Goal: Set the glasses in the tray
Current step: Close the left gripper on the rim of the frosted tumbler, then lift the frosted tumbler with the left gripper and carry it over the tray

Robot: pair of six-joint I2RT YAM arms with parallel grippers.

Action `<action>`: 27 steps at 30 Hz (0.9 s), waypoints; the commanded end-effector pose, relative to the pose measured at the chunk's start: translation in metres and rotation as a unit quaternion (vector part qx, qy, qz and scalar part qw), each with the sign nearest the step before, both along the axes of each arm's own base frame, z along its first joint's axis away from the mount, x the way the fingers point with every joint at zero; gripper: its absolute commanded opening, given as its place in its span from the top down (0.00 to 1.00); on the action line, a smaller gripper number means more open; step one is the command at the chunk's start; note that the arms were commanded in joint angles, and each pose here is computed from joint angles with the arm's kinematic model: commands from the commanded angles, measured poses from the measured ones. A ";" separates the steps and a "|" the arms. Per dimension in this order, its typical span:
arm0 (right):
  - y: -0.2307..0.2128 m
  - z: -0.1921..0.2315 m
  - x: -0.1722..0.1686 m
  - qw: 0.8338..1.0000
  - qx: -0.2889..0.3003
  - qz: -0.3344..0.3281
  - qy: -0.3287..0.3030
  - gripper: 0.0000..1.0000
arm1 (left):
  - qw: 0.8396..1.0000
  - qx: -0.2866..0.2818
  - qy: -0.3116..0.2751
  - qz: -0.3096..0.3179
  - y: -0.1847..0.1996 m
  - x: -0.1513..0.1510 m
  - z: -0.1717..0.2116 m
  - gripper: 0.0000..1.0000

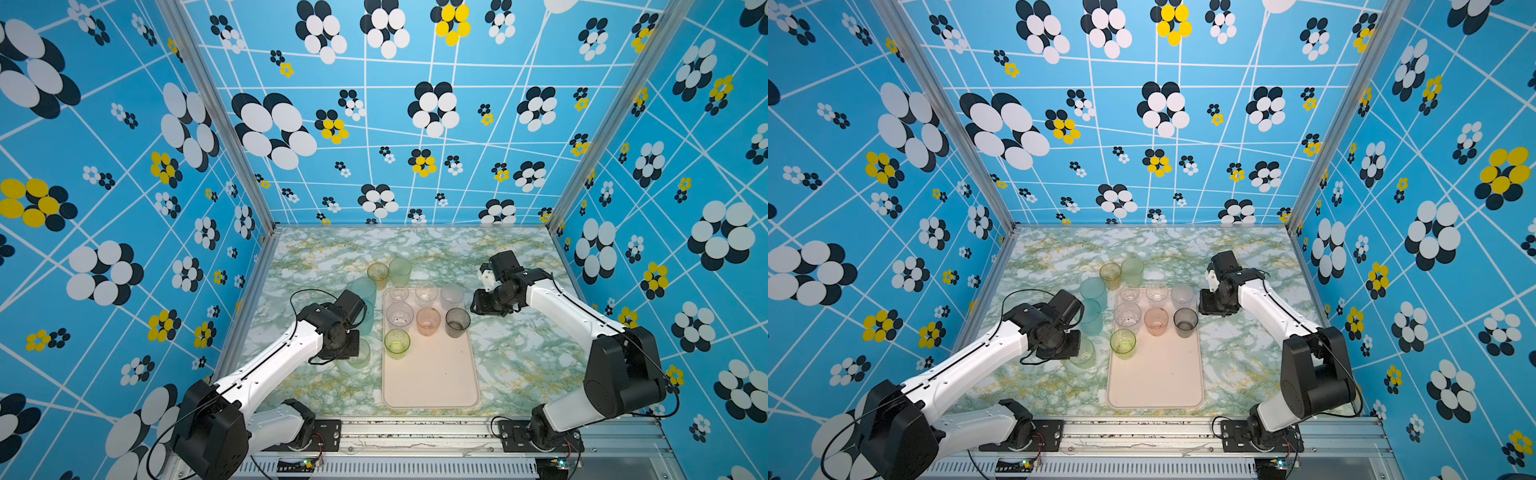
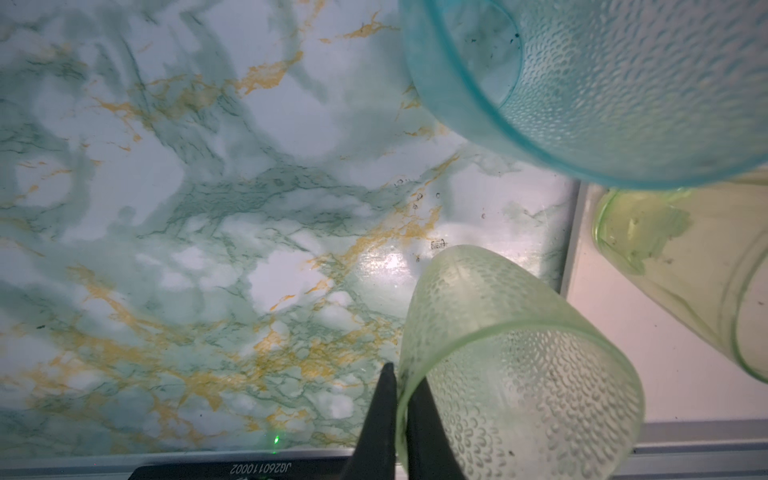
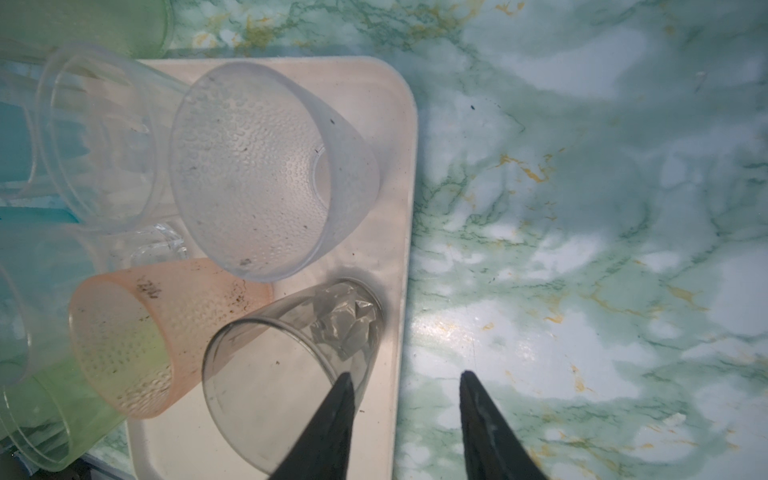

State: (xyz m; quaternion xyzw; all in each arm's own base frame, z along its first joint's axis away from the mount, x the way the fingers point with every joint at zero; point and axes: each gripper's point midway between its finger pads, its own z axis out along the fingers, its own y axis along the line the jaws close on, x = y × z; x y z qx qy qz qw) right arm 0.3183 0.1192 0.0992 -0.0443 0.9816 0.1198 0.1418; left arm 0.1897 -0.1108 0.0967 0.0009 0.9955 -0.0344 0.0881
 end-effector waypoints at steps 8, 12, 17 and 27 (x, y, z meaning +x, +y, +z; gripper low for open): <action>-0.006 0.000 -0.003 1.000 -0.012 0.001 -0.004 0.56 | 0.996 0.023 -0.030 -0.080 -0.021 -0.013 0.038 0.93; -0.007 0.001 -0.005 1.000 -0.014 0.001 -0.004 0.56 | 0.993 0.023 -0.045 -0.105 -0.035 -0.011 0.056 0.94; -0.011 0.006 -0.008 1.000 -0.019 0.000 -0.007 0.56 | 0.988 0.025 -0.068 -0.140 -0.051 -0.007 0.092 0.94; -0.014 0.013 -0.013 1.000 -0.024 -0.006 -0.011 0.56 | 0.962 0.017 -0.107 -0.251 -0.117 0.018 0.136 0.93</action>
